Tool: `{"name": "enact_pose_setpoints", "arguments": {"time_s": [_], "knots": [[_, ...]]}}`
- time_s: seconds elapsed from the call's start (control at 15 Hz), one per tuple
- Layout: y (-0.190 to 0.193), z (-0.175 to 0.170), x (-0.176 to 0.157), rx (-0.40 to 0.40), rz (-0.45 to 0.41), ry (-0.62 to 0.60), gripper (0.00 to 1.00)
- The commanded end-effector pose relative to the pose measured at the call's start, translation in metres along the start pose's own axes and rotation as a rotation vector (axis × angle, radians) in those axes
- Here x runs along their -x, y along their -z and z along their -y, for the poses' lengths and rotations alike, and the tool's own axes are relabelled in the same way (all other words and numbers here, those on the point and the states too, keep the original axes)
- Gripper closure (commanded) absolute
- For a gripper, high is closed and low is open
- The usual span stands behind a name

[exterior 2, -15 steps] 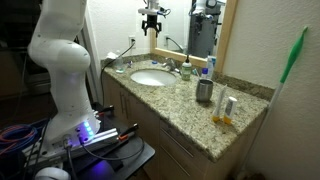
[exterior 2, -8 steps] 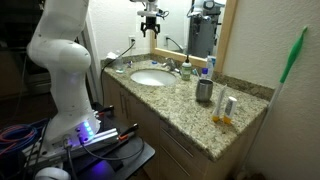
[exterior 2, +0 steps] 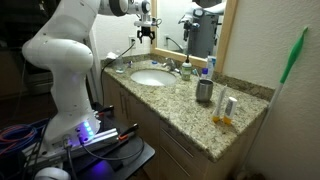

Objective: Pick up the blue object and put it on right

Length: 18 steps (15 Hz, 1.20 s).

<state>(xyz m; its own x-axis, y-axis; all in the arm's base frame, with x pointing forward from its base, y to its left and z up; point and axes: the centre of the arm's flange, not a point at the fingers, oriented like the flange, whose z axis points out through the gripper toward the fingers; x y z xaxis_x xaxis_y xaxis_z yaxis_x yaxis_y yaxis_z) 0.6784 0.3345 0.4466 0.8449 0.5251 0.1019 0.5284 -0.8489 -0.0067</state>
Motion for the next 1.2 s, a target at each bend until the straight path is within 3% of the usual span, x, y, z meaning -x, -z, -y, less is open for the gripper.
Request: {"name": "enact_pose_setpoints", "arguments": {"time_s": [0.0, 0.27, 0.53, 0.8, 0.87, 0.93, 1.13], "knots": [[0.001, 0.0, 0.0, 0.0, -0.001, 0.0, 0.0], [-0.003, -0.006, -0.01, -0.016, -0.003, -0.017, 0.0], [-0.046, -0.011, -0.061, -0.15, -0.139, -0.117, 0.0], [-0.073, -0.016, -0.089, -0.16, -0.206, -0.222, 0.0], [-0.072, -0.014, -0.087, -0.167, -0.225, -0.23, 0.0], [-0.078, -0.013, -0.049, -0.148, -0.185, -0.204, 0.0], [-0.076, -0.011, -0.055, -0.154, -0.21, -0.219, 0.0]]}}
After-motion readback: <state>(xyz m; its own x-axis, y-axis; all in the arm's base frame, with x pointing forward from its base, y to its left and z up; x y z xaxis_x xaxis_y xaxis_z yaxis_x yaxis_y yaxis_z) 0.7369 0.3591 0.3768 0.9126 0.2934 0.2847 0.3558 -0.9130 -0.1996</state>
